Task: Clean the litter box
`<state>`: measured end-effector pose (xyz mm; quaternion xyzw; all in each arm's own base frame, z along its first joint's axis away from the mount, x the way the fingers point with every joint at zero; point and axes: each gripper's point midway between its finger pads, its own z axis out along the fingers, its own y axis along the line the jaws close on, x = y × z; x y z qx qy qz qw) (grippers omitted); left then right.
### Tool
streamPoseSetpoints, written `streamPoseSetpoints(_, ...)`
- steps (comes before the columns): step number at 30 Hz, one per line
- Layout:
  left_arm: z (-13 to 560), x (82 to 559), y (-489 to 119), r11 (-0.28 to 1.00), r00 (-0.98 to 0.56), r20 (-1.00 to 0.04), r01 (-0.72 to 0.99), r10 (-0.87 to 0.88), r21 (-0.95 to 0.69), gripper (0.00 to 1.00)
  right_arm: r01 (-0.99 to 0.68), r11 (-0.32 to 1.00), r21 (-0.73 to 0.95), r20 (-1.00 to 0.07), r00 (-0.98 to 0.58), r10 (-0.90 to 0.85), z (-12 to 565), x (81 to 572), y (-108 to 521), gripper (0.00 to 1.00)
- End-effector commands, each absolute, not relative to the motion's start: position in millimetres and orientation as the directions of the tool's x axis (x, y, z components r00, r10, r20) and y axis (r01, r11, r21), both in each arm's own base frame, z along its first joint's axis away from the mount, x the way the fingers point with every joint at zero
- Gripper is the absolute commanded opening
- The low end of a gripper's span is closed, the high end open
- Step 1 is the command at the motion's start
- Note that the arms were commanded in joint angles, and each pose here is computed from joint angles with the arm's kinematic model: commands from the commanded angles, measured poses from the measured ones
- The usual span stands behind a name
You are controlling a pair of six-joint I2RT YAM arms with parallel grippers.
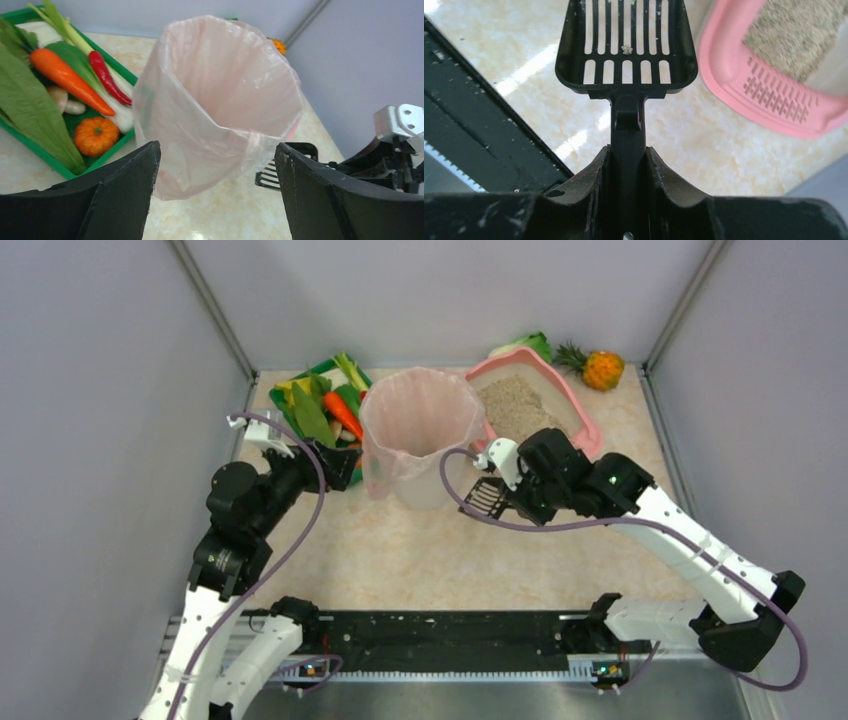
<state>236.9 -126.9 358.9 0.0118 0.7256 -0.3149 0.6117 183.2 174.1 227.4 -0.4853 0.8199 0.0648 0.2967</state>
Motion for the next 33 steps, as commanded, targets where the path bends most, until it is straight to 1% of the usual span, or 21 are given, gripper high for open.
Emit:
streamPoseSetpoints(1, 382, 252, -103, 0.862, -0.115, -0.916, 0.311, -0.384, -0.400, 0.91, -0.694, 0.673, -0.256, -0.553, -0.466, -0.691, 249, 205, 143, 0.00)
streamPoseSetpoints(3, 381, 255, -99, 0.868, -0.099, -0.916, 0.293, -0.389, -0.401, 0.95, -0.639, 0.718, -0.278, -0.558, -0.501, -0.662, 256, 214, 129, 0.00)
streamPoseSetpoints(5, 384, 259, -90, 0.885, -0.066, -0.918, 0.250, -0.390, -0.394, 0.96, -0.592, 0.756, -0.281, -0.574, -0.527, -0.626, 263, 222, 118, 0.00)
streamPoseSetpoints(8, 383, 266, -82, 0.904, -0.054, -0.927, 0.205, -0.372, -0.375, 0.98, -0.519, 0.810, -0.274, -0.614, -0.554, -0.563, 278, 238, 105, 0.00)
streamPoseSetpoints(12, 372, 271, -76, 0.917, -0.081, -0.929, 0.147, -0.361, -0.370, 0.99, -0.416, 0.876, -0.243, -0.653, -0.598, -0.465, 294, 274, 93, 0.00)
streamPoseSetpoints(16, 365, 271, -76, 0.917, -0.100, -0.926, 0.138, -0.364, -0.375, 0.99, -0.324, 0.922, -0.212, -0.649, -0.659, -0.381, 292, 315, 88, 0.00)
streamPoseSetpoints(20, 364, 268, -75, 0.917, -0.109, -0.925, 0.134, -0.363, -0.376, 0.99, -0.227, 0.966, -0.124, -0.618, -0.744, -0.254, 273, 358, 84, 0.00)
streamPoseSetpoints(22, 362, 266, -74, 0.919, -0.120, -0.925, 0.124, -0.360, -0.374, 0.99, -0.203, 0.975, -0.091, -0.593, -0.776, -0.217, 260, 374, 81, 0.00)
streamPoseSetpoints(25, 357, 264, -72, 0.922, -0.139, -0.924, 0.111, -0.356, -0.372, 0.99, -0.172, 0.978, -0.119, -0.540, -0.815, -0.209, 238, 394, 71, 0.00)
streamPoseSetpoints(28, 353, 262, -71, 0.923, -0.156, -0.923, 0.101, -0.353, -0.370, 0.99, -0.150, 0.983, -0.106, -0.508, -0.842, -0.183, 222, 411, 63, 0.00)
streamPoseSetpoints(33, 347, 263, -71, 0.928, -0.188, -0.921, 0.089, -0.341, -0.362, 0.99, -0.165, 0.980, -0.111, -0.473, -0.858, -0.198, 203, 435, 61, 0.00)
